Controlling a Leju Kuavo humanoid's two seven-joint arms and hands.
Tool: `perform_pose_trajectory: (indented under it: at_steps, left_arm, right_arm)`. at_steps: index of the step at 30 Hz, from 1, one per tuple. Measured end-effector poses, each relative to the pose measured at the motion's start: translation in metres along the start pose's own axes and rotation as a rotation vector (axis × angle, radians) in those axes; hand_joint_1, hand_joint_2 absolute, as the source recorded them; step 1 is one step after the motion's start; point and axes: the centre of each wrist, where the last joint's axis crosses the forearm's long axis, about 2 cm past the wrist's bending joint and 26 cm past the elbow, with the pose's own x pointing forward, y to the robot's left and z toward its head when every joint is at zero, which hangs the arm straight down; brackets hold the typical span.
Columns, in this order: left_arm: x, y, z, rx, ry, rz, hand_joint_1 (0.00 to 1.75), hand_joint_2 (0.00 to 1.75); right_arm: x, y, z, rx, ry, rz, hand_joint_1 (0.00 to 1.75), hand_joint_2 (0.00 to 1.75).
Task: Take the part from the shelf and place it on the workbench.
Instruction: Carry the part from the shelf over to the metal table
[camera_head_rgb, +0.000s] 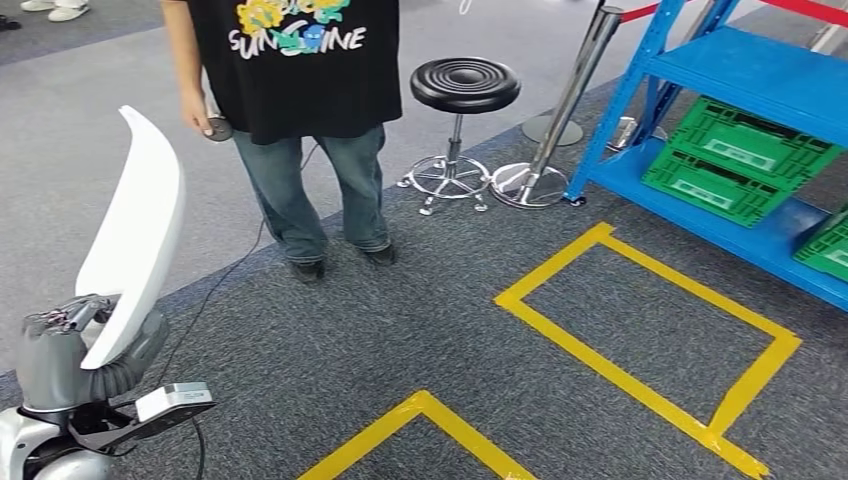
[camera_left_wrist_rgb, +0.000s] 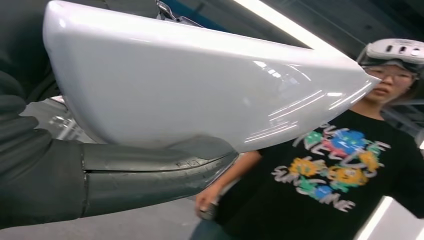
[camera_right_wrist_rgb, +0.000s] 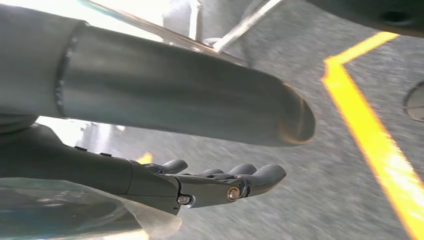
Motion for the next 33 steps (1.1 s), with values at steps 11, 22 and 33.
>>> perform_pose_trajectory:
  at_steps: [11,22,33]
  left_arm:
    - [0.003,0.003,0.008,-0.026,-0.008,-0.014,1.75,1.75]
    - [0.008,0.005,0.017,-0.044,-0.003,-0.009,1.75,1.75]
    - [0.009,0.006,0.015,-0.041,-0.002,0.002,1.75,1.75]
  right_arm:
    - [0.001,0.006,0.001,-0.026,-0.459,-0.03,0.0,0.0]
    - [0.009,0.014,0.002,-0.02,-0.574,0.025,0.0,0.0]
    - [0.008,0.016,0.002,-0.015,-0.577,0.054,0.0,0.0]
